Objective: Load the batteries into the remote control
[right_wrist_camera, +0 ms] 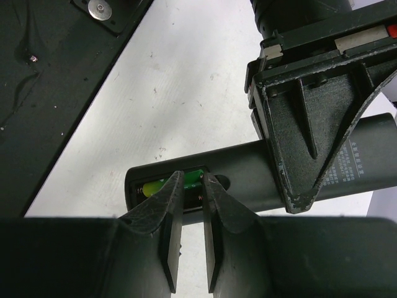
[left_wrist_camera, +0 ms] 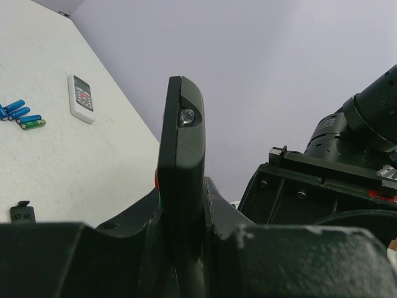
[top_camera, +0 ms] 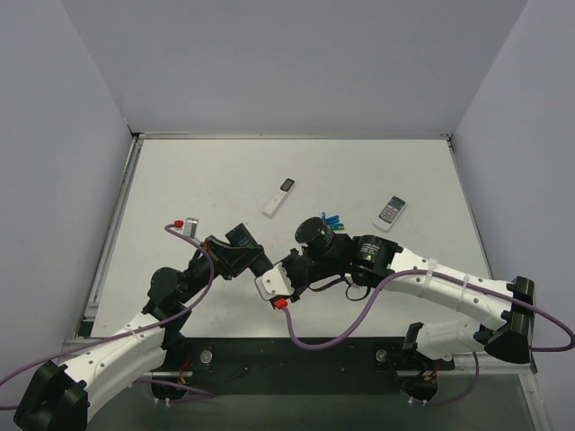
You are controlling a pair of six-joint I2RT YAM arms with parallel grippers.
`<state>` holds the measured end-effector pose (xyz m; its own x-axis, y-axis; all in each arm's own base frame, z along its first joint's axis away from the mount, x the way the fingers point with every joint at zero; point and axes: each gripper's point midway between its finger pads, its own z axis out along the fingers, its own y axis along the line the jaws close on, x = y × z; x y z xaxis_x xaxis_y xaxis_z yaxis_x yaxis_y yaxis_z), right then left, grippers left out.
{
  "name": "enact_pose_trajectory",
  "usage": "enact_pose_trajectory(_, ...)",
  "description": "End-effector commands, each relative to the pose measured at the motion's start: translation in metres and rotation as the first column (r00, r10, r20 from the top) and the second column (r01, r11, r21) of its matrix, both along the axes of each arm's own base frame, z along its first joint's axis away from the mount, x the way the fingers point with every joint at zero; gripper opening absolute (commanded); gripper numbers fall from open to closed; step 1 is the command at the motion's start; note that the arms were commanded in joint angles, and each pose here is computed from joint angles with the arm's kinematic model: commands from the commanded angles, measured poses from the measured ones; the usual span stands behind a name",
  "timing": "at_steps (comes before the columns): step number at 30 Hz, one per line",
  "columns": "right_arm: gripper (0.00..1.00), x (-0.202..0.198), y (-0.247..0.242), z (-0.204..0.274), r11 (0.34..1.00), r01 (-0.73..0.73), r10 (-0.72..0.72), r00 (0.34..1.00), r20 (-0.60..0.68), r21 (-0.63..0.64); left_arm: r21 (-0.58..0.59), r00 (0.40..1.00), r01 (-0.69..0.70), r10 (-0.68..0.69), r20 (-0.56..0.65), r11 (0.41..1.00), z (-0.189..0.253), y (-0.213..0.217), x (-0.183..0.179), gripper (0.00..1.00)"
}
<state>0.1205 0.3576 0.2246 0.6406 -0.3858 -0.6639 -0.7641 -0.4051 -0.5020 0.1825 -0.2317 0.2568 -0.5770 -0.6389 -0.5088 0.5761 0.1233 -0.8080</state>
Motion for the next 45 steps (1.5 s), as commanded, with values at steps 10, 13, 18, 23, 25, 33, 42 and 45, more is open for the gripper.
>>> enact_pose_trajectory(10, 0.10, -0.012, -0.013, -0.034, 0.994, -0.018, 0.007, 0.996, -0.092, -0.111, -0.191, 0.976, -0.017, 0.058, 0.212, 0.981, 0.093, 0.017, -0.011, 0.00)
enact_pose_trajectory(13, 0.09, -0.012, -0.016, -0.041, 0.991, -0.010, -0.003, 0.995, -0.101, -0.130, -0.201, 0.972, -0.013, 0.060, 0.228, 0.979, 0.100, 0.018, -0.013, 0.00)
enact_pose_trajectory(18, 0.09, -0.012, -0.019, -0.054, 0.987, 0.000, -0.019, 0.993, -0.115, -0.163, -0.216, 0.968, -0.011, 0.065, 0.244, 0.976, 0.107, 0.020, -0.015, 0.00)
enact_pose_trajectory(23, 0.10, -0.005, -0.023, -0.067, 0.978, 0.036, -0.058, 0.993, -0.101, -0.206, -0.216, 0.966, -0.005, 0.061, 0.252, 0.976, 0.107, 0.021, -0.018, 0.00)
enact_pose_trajectory(25, 0.11, -0.003, -0.024, -0.071, 0.975, 0.042, -0.064, 0.993, -0.098, -0.218, -0.218, 0.967, -0.004, 0.059, 0.247, 0.976, 0.106, 0.021, -0.018, 0.00)
enact_pose_trajectory(33, 0.11, -0.008, -0.017, -0.066, 0.982, 0.032, -0.057, 0.990, -0.132, -0.188, -0.184, 0.976, -0.014, 0.053, 0.211, 0.983, 0.087, 0.018, -0.015, 0.00)
enact_pose_trajectory(42, 0.22, -0.011, -0.008, -0.010, 0.997, 0.075, -0.075, 0.985, -0.154, -0.002, 0.077, 0.983, -0.169, 0.162, 0.086, 0.983, 0.002, 0.018, 0.016, 0.00)
enact_pose_trajectory(45, 0.30, 0.005, -0.011, 0.004, 0.980, 0.196, -0.186, 0.965, -0.185, 0.038, 0.181, 0.973, -0.230, 0.227, 0.035, 0.956, -0.030, 0.024, 0.027, 0.00)
